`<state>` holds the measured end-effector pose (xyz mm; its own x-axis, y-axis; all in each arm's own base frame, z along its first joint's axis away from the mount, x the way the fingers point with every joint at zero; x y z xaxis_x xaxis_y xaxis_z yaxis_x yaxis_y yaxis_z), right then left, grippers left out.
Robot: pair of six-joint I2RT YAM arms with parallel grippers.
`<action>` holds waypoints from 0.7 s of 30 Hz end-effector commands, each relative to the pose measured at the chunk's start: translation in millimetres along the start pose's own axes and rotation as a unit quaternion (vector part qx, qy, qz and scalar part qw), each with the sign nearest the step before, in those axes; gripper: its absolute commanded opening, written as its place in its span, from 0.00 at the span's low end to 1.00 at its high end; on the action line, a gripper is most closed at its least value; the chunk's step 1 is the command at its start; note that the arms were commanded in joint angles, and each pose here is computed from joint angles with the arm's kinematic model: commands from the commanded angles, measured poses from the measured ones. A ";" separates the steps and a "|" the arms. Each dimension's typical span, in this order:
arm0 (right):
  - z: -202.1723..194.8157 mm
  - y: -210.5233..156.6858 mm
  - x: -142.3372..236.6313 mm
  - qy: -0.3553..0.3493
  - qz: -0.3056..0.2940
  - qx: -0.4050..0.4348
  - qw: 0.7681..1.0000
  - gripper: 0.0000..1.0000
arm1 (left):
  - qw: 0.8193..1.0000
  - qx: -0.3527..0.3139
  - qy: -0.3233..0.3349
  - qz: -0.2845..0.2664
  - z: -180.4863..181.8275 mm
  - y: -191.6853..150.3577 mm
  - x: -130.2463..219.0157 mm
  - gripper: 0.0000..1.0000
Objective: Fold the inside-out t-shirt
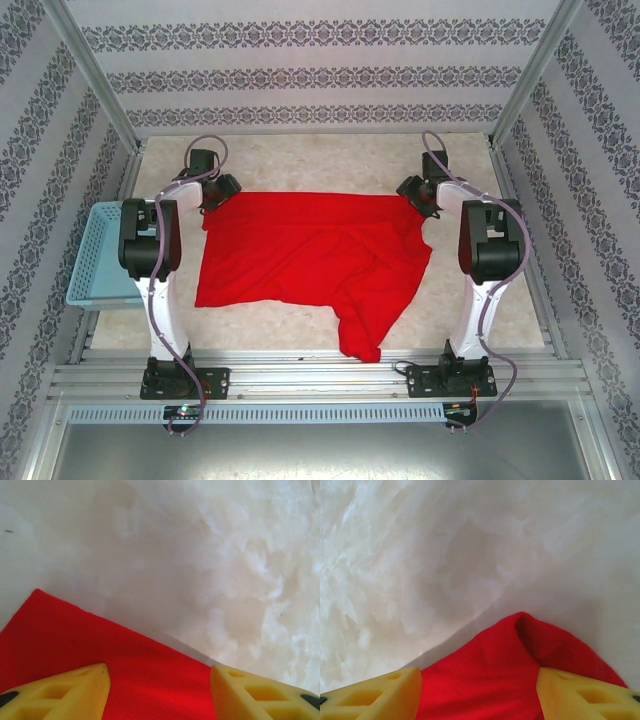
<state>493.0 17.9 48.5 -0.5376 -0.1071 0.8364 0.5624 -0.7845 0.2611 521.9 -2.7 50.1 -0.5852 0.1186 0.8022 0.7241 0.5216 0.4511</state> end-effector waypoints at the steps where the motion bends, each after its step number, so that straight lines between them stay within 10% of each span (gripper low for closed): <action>1: -1.5 9.9 -1.7 -0.003 -0.007 0.002 1.000 0.64 | 0.999 0.031 0.039 0.016 28.5 -9.0 -3.0 0.57; 8: 30.4 8.4 46.1 0.026 -0.032 0.104 0.994 0.65 | 0.999 -0.031 0.007 0.015 -15.5 3.0 34.2 0.62; 21: 14.6 -99.8 52.3 -0.017 0.058 0.214 0.975 0.65 | 0.998 -0.053 0.001 0.037 -23.2 -26.7 37.6 0.63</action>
<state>434.3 106.7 96.9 -0.5176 -0.2061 0.8305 0.7949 -0.4750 0.3775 497.9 -32.8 84.3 -0.5555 0.1491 0.8181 0.7816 0.4294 0.4525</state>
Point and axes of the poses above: each hand's point on the last joint's axis, 136 mm out from that joint toward the fingers, its own x axis back along the fingers, its own z axis along the line the jaws close on, y = z × x, the point moved 2 cm from there along x, back along the fingers, and after that the axes turned 8 degrees about -x, right-handed, at the moved point
